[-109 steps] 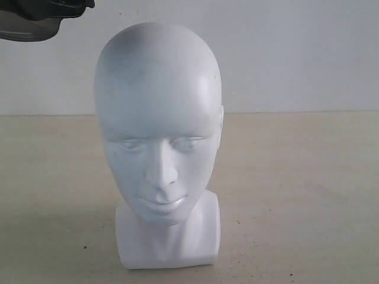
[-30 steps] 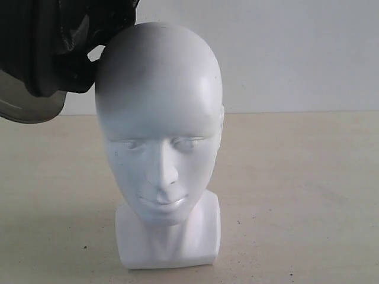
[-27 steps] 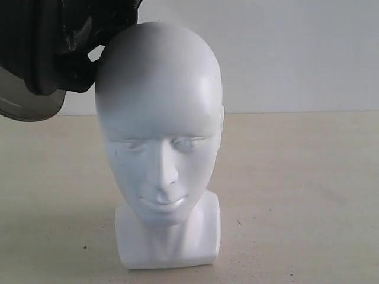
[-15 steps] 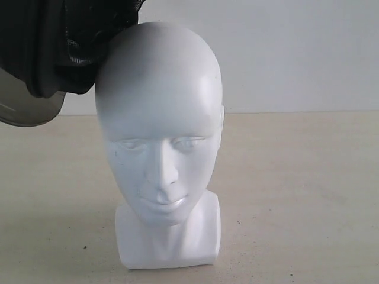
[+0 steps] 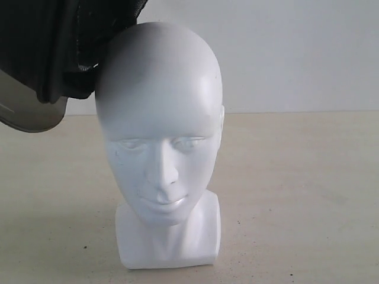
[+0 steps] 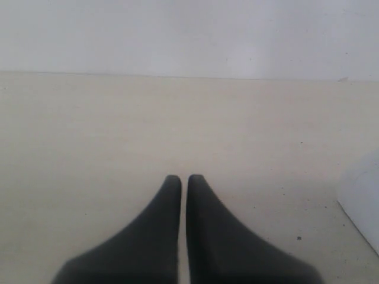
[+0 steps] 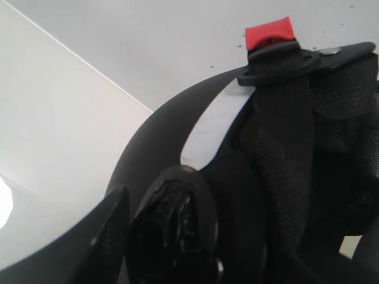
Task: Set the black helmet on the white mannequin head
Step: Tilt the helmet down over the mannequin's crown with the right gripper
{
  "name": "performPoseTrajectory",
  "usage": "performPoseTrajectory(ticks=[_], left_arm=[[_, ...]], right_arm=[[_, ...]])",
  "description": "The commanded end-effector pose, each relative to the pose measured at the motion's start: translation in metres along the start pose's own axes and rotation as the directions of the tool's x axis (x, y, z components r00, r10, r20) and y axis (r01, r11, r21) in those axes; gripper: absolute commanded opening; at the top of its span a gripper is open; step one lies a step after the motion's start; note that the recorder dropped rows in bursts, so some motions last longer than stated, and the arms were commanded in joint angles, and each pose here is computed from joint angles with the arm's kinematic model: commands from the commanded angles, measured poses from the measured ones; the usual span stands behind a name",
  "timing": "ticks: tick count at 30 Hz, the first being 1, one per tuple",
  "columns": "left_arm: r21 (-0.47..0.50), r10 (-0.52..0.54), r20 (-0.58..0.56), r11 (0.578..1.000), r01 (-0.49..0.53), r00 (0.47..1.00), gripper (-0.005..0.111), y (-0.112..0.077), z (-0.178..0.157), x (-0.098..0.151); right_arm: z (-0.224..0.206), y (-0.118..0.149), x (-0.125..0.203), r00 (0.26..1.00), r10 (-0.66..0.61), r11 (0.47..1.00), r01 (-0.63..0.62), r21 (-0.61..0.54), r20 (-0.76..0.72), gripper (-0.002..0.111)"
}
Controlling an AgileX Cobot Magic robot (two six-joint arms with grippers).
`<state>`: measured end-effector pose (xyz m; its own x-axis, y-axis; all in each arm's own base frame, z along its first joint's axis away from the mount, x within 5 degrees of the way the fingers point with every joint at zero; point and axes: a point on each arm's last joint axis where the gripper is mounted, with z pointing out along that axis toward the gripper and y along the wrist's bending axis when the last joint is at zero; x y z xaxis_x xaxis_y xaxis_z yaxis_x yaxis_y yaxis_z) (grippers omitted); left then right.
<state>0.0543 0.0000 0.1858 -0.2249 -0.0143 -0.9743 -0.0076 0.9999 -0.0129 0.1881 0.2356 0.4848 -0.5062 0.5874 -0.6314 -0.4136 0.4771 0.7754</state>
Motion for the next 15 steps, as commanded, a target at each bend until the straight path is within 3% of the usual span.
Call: performPoseTrajectory(ticks=[1, 15], left_arm=[[-0.004, 0.003, 0.004, 1.000, -0.003, 1.000, 0.004, 0.0002, 0.0001, 0.0007], [-0.004, 0.003, 0.004, 1.000, -0.003, 1.000, 0.004, 0.0002, 0.0001, 0.0007]], right_arm=[[-0.0078, -0.0189, -0.0158, 0.976, -0.209, 0.958, 0.192, 0.212, 0.064, 0.000], [-0.0099, -0.0266, -0.0178, 0.972, -0.227, 0.933, 0.198, 0.300, 0.064, 0.000]])
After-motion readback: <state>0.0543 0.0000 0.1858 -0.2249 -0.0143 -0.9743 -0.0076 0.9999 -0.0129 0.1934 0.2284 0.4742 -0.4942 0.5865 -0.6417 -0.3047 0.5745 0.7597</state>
